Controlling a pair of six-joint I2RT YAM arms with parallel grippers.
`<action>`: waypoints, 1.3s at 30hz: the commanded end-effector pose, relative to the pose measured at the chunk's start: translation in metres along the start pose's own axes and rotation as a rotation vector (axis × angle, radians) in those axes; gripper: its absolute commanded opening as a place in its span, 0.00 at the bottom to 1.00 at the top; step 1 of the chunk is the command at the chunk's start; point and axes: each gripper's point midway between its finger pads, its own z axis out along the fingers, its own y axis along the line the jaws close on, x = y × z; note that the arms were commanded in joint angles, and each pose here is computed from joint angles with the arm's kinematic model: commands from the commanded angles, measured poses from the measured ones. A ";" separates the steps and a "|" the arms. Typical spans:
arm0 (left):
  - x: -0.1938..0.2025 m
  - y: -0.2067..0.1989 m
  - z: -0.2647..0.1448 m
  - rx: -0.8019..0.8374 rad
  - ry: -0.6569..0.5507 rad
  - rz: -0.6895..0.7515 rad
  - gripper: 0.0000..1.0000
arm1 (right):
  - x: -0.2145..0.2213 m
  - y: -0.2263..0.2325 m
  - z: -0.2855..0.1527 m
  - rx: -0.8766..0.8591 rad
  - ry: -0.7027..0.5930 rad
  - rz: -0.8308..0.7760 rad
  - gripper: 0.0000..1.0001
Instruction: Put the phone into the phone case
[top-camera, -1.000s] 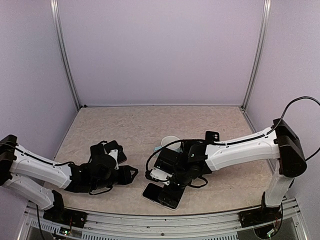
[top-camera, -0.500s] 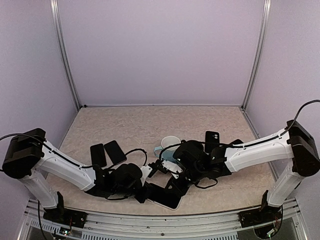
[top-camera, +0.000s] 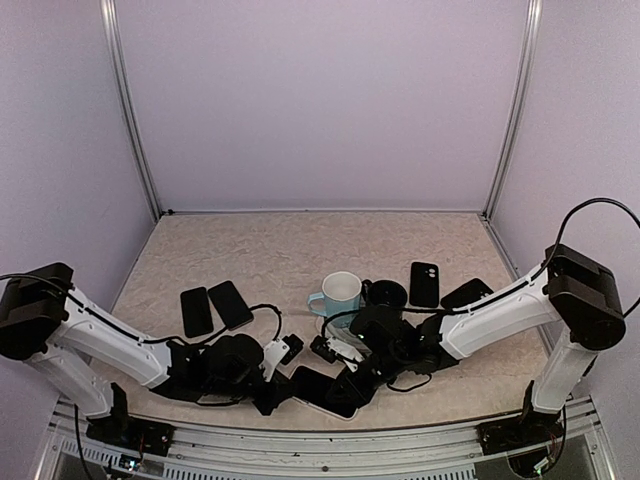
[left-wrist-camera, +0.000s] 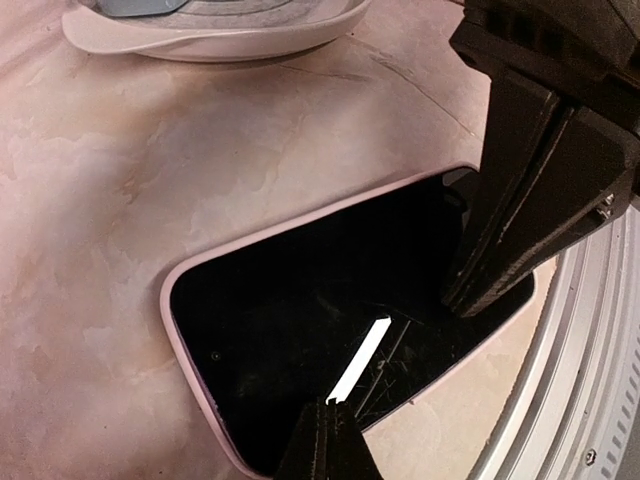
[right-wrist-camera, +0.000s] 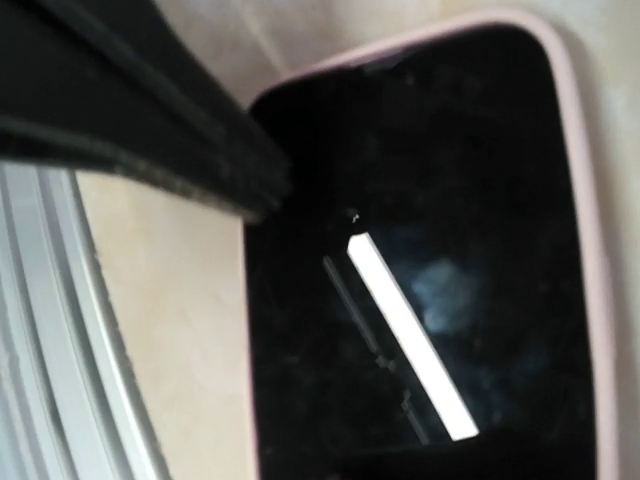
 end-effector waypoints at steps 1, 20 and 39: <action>0.023 0.001 0.009 -0.001 0.090 0.045 0.03 | 0.012 -0.012 0.006 0.010 0.023 0.041 0.00; 0.012 0.016 0.000 -0.041 0.060 0.000 0.00 | -0.047 0.001 -0.035 0.107 -0.052 -0.062 0.00; -0.172 0.126 -0.125 -0.518 -0.485 -0.493 0.63 | -0.150 -0.077 -0.317 0.779 -0.630 -0.012 0.87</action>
